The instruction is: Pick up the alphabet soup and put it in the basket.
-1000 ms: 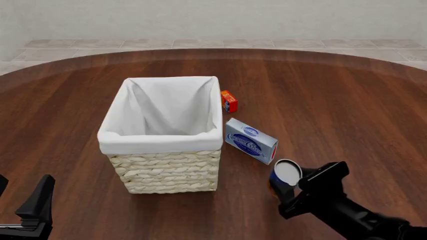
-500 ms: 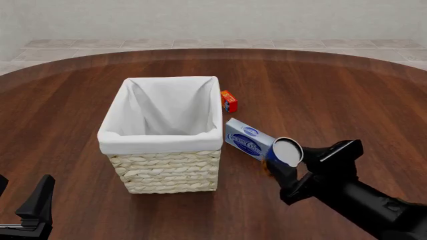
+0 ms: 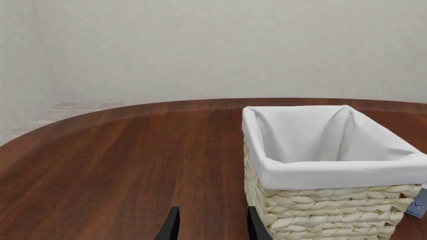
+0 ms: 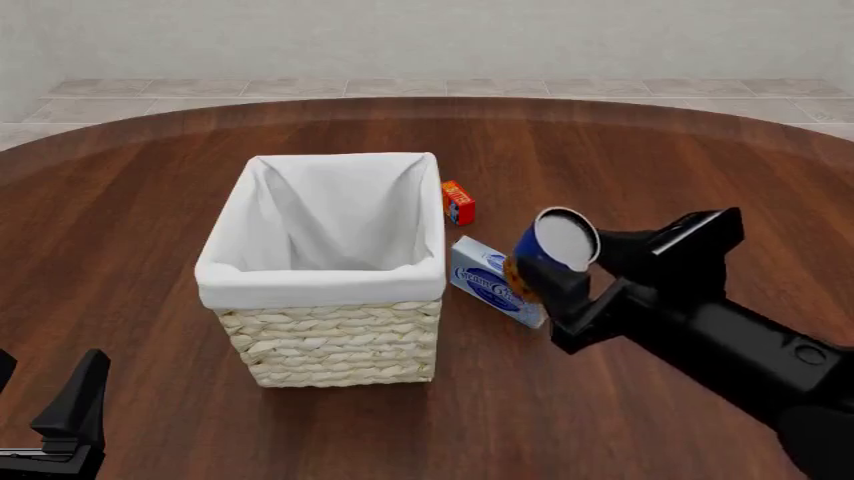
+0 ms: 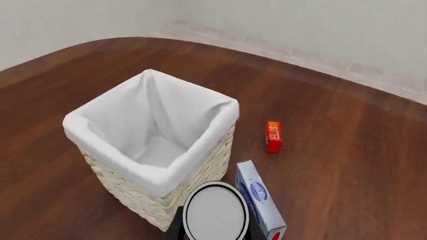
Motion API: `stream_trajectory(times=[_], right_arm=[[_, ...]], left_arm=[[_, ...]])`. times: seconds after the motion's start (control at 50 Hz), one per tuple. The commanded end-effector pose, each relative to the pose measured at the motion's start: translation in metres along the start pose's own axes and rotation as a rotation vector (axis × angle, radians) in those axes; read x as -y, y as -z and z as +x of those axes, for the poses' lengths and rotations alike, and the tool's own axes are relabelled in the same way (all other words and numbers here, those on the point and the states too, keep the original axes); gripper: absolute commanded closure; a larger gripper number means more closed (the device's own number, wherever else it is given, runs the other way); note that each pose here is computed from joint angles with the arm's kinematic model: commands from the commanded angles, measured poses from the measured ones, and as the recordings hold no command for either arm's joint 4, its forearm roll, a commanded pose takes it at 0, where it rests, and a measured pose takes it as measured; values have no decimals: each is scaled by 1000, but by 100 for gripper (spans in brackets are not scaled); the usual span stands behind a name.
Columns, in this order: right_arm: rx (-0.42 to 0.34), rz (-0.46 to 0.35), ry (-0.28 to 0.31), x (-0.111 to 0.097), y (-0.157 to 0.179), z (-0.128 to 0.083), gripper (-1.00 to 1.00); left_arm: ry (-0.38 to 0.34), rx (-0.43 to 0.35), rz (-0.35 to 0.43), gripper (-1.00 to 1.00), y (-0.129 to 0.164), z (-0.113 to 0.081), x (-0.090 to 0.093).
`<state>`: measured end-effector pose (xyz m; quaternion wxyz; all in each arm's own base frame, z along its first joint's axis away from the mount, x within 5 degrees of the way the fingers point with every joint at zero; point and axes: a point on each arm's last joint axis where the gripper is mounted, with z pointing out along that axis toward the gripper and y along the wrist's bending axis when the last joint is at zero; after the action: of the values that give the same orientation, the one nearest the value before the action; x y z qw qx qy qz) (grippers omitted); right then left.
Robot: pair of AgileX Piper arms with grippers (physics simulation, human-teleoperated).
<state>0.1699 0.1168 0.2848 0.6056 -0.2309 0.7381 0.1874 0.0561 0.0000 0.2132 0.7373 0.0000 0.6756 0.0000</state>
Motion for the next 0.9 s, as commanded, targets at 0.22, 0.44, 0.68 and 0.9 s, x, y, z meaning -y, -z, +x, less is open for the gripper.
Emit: stream_trajectory(times=[0.22, 0.44, 0.68, 0.9], right_arm=[[77, -39, 27, -10, -36, -61, 100], [101, -81, 1, -22, -46, -84, 100], [89, -118, 32, -35, -68, -99, 100], [60, -150, 26, -48, -91, -103, 100]], left_arm=[[0, 0, 0, -100, 0, 0, 0], [0, 0, 0, -100, 0, 0, 0], [0, 0, 0, -100, 0, 0, 0], [0, 0, 0, -100, 0, 0, 0]])
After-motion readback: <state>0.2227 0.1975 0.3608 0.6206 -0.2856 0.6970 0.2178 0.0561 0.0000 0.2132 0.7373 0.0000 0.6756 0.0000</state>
